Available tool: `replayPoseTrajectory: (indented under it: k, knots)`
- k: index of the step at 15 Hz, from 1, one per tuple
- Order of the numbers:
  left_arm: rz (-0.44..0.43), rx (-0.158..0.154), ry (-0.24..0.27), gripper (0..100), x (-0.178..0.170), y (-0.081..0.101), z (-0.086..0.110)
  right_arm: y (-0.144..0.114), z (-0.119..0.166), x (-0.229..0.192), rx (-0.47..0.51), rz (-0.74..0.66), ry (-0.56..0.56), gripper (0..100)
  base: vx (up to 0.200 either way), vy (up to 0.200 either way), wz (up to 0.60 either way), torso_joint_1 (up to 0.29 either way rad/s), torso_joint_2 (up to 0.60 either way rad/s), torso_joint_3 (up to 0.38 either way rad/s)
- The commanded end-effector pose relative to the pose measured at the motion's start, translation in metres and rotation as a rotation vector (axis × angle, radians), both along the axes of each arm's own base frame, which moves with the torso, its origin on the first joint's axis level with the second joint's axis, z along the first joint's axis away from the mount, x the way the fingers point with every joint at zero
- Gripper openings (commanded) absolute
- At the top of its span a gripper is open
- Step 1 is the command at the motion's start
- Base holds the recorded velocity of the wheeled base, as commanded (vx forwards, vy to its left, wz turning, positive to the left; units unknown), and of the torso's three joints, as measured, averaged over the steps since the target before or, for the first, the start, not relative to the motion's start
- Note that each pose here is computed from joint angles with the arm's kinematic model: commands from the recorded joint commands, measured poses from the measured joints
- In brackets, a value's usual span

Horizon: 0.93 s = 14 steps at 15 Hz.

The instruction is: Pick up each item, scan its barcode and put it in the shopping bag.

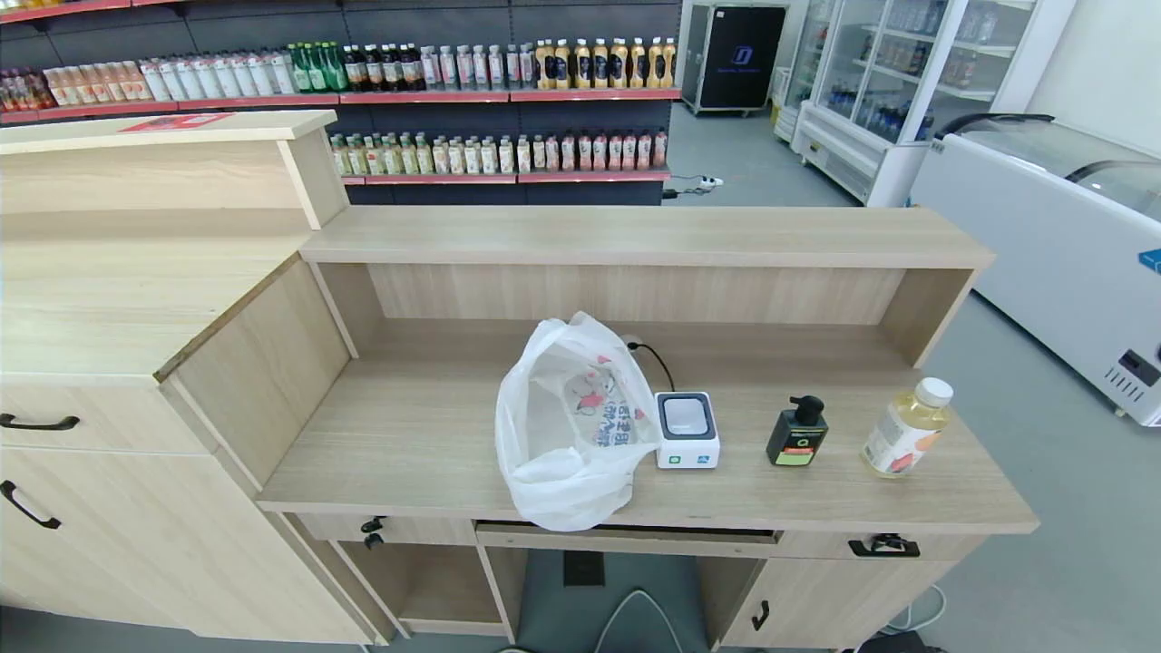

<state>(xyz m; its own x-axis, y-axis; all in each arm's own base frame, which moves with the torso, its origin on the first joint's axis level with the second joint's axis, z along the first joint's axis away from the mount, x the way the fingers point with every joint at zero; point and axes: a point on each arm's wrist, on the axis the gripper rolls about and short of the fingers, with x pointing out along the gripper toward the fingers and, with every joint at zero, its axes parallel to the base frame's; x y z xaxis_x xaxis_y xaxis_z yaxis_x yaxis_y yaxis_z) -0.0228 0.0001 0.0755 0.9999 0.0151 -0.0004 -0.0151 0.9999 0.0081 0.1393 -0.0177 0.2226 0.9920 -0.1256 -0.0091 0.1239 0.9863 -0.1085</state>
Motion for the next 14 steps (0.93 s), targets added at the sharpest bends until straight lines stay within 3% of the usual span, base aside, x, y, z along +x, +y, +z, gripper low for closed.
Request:
replayPoseTrajectory:
  k: [1, 4, 5, 8, 11, 14]
  knots:
    - [0.000, 0.000, 0.000, 0, 0.000, 0.000, 0.000, -0.027, -0.042, 0.061, 0.007, 0.065, 0.172, 100, 0.000, 0.000, 0.00, 0.000, 0.00, 0.000]
    - [0.000, 0.000, 0.000, 0, 0.000, 0.000, 0.000, -0.048, -0.071, 0.085, -0.074, 0.157, 0.261, 100, 0.000, 0.000, 0.00, 0.000, 0.00, 0.000]
    - [0.000, 0.000, 0.000, 0, 0.000, 0.000, 0.000, -0.060, -0.086, 0.100, -0.144, 0.244, 0.297, 100, 0.000, 0.000, 0.00, 0.000, 0.00, 0.000]
    - [0.002, 0.000, 0.000, 0, 0.000, 0.000, 0.000, -0.073, -0.108, 0.122, -0.209, 0.305, 0.353, 100, 0.000, 0.000, 0.00, 0.000, 0.00, 0.000]
    - [0.002, 0.000, 0.000, 0, 0.000, 0.000, 0.000, -0.097, -0.125, 0.154, -0.349, 0.311, 0.368, 100, 0.000, 0.000, 0.00, 0.000, 0.00, 0.000]
    - [0.000, 0.000, 0.000, 0, 0.000, 0.000, 0.000, -0.103, -0.136, 0.179, -0.400, 0.365, 0.353, 100, 0.000, 0.000, 0.00, 0.000, 0.00, 0.000]
